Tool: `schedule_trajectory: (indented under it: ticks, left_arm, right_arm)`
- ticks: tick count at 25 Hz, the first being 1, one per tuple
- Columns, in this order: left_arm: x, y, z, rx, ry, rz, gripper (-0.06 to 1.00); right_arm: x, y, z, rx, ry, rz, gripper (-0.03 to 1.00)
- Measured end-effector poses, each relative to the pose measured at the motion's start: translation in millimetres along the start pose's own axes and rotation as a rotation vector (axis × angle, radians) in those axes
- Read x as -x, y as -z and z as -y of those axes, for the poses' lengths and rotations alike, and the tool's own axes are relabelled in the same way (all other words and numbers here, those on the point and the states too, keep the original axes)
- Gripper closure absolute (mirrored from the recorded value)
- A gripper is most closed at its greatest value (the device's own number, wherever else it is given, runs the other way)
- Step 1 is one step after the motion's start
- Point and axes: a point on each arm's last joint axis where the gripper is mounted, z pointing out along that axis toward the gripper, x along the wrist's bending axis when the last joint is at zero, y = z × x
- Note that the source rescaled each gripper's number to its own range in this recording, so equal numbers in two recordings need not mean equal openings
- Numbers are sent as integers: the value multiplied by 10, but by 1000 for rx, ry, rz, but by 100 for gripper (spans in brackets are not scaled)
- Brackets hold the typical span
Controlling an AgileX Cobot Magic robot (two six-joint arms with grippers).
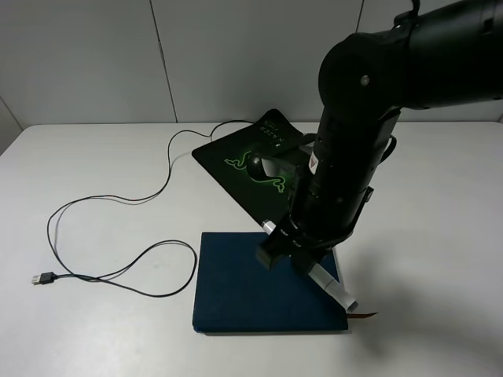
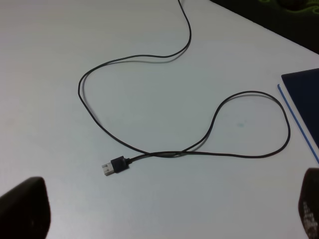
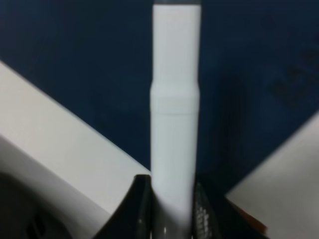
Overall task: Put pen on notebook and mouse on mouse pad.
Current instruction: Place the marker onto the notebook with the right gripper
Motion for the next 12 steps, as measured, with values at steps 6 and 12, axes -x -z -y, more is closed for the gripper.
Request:
schedule_trajectory:
  ticks: [6, 12]
  left_arm:
    - [0, 0, 0, 0, 0, 0, -6]
    - [0, 0, 0, 0, 0, 0, -6]
  right_arm:
    - [-167, -99, -167, -14, 21, -31, 97]
    - [-242, -252, -359, -39, 18, -50, 97]
